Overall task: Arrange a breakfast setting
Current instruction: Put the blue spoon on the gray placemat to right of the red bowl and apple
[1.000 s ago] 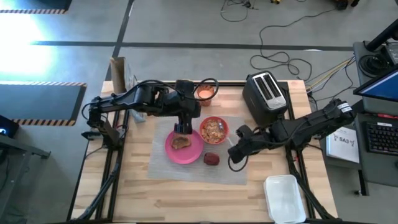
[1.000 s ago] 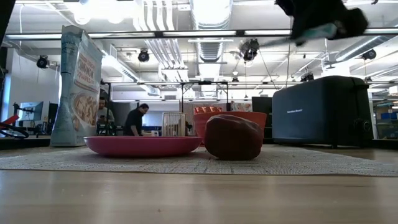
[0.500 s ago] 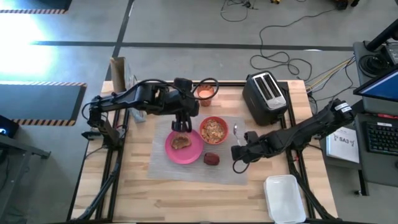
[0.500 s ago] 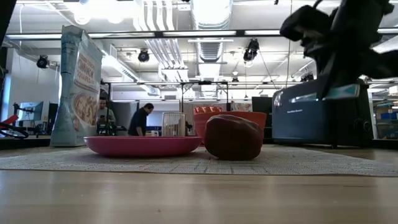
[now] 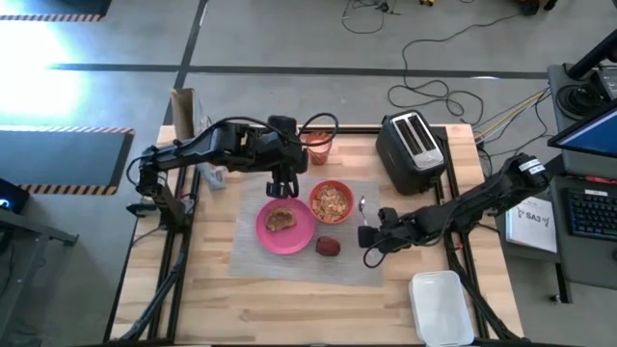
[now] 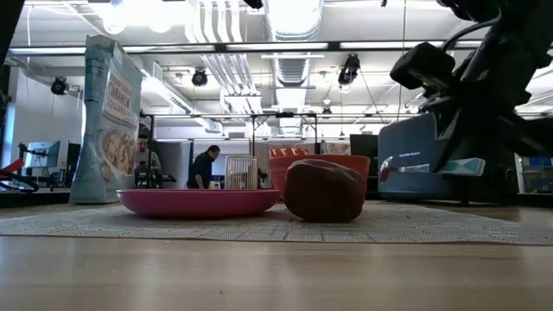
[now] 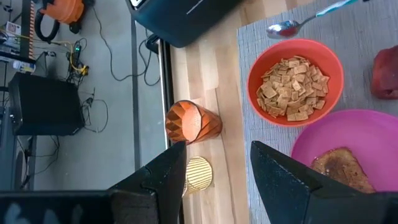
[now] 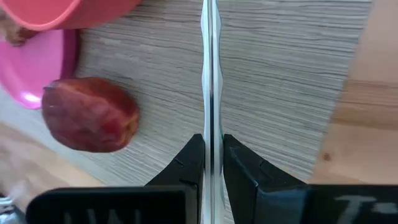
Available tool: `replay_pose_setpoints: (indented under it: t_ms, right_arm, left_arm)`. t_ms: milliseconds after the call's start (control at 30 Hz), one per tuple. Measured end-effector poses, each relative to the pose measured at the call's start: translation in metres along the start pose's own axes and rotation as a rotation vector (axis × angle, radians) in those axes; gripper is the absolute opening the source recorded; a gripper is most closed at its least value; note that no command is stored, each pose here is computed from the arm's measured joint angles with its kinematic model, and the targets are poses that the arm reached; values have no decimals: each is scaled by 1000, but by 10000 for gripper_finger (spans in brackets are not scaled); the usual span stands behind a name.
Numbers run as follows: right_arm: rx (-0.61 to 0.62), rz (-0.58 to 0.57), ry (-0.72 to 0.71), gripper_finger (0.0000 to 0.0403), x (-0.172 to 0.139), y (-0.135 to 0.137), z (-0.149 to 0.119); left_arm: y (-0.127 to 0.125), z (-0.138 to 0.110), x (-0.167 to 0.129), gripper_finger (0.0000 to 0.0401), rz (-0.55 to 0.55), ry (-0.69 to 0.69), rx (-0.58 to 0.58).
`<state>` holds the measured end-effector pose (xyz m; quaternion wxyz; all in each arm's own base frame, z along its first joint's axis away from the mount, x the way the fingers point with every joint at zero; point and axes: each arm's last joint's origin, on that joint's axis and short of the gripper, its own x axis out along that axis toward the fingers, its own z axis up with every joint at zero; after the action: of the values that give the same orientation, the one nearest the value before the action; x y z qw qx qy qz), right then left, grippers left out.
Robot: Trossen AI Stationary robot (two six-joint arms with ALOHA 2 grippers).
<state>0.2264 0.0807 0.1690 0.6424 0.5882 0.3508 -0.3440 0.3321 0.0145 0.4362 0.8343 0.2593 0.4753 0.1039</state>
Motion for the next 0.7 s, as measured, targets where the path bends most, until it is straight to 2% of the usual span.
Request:
replay_pose_setpoints:
  t_ms: [167, 700]
  right_arm:
    - [-17, 62, -8, 34, 5, -2, 0]
    - [-7, 29, 14, 40, 35, -4, -7]
  left_arm:
    - [0, 0, 0, 164, 0, 0, -3]
    - [0, 0, 0, 164, -1, 1, -8]
